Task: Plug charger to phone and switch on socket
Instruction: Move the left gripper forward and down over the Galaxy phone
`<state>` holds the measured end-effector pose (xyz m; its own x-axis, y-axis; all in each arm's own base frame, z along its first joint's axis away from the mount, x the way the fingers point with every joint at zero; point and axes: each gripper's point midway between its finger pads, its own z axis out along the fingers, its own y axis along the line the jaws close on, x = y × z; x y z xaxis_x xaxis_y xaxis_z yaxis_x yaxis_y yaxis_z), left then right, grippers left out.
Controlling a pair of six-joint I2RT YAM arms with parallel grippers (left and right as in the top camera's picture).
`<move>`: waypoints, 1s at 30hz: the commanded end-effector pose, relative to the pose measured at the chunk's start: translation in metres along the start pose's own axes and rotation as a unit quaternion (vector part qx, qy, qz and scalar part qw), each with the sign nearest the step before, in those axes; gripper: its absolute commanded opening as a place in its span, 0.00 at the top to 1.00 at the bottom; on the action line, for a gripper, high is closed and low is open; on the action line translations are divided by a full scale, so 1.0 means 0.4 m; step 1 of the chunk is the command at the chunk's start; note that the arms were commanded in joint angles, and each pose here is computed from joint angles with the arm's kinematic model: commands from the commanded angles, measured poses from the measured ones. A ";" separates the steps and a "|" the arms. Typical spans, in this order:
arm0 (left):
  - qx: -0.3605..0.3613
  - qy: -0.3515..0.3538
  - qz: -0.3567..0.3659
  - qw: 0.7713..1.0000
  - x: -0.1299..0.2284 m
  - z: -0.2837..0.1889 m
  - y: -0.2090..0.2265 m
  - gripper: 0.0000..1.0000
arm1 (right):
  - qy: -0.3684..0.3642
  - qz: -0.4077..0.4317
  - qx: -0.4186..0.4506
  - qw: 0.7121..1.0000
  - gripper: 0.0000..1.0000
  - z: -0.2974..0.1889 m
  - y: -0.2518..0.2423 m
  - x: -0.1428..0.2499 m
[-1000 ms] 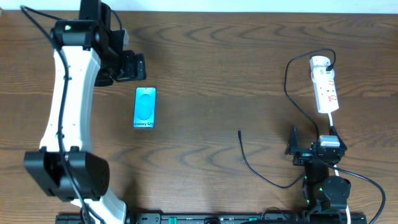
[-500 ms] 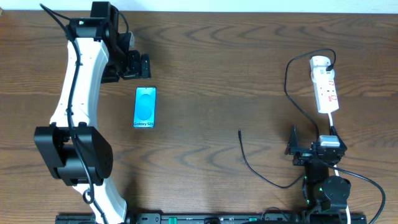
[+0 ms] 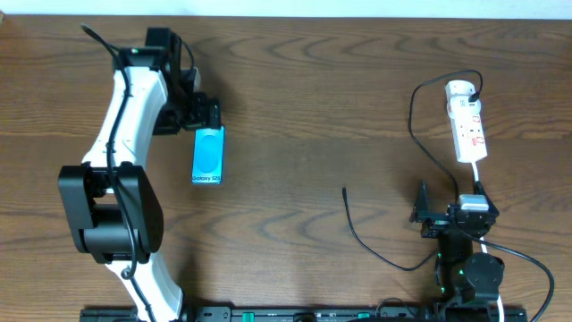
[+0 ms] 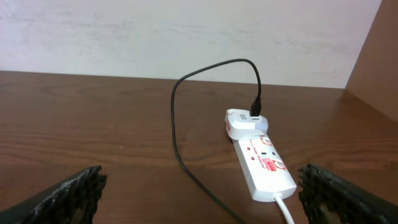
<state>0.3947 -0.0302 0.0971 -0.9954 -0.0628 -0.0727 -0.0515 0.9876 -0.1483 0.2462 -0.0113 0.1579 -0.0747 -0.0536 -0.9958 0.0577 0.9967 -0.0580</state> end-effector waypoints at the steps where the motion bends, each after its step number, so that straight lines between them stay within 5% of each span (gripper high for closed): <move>1: -0.020 0.020 0.010 1.000 0.030 0.060 0.008 0.02 | 0.000 0.008 0.004 1.000 0.01 -0.001 -0.004 0.002; 30: -0.045 0.026 -0.001 0.999 0.093 0.202 0.033 0.02 | 0.000 0.008 0.004 1.000 0.01 -0.001 -0.004 0.001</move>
<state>0.3656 -0.0326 0.0169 -0.9986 -0.0450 -0.0291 -0.0428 0.9964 -0.0728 0.2462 -0.0113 0.1579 -0.0747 -0.0536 -0.9958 0.0577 0.9967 -0.0580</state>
